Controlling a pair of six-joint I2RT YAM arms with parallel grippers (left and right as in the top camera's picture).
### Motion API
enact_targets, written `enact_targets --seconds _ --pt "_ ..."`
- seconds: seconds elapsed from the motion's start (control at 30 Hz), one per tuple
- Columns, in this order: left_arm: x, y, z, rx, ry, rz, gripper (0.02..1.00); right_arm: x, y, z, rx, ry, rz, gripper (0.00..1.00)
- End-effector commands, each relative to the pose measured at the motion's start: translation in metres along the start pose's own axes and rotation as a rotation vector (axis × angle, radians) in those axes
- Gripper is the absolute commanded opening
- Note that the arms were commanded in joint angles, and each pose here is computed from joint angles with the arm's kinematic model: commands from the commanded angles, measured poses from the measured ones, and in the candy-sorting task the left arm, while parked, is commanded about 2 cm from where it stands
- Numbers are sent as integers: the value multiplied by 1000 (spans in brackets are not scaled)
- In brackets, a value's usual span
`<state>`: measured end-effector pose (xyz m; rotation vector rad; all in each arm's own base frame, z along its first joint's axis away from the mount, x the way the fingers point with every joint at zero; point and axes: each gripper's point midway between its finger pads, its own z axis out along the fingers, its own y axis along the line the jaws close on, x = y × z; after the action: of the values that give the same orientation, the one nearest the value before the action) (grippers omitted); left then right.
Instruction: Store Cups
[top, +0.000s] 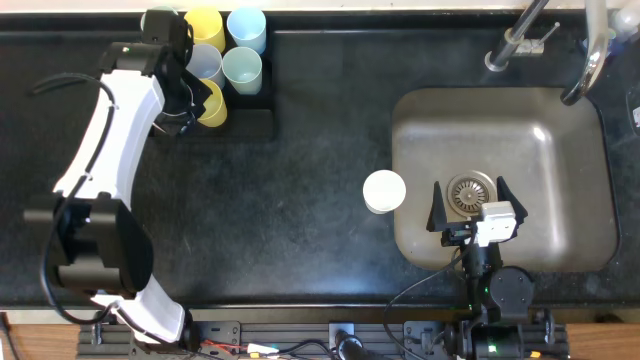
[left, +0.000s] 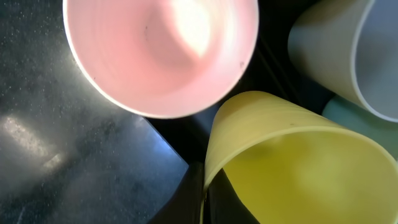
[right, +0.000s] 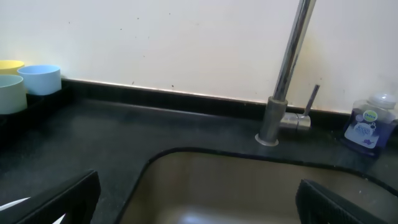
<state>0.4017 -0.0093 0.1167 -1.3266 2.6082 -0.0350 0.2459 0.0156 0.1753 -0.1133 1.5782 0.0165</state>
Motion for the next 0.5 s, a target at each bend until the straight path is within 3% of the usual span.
enact_targets --seconds 0.03,0.47,0.5 --pt "-4 4 15 -42 -5 -13 36 4 -1 0 5 1 -3 996" --pt "-4 2 28 -57 3 -12 38 4 -1 0 5 1 -3 996" --pt "-4 2 28 -57 3 -12 165 4 -1 0 5 1 -3 996"
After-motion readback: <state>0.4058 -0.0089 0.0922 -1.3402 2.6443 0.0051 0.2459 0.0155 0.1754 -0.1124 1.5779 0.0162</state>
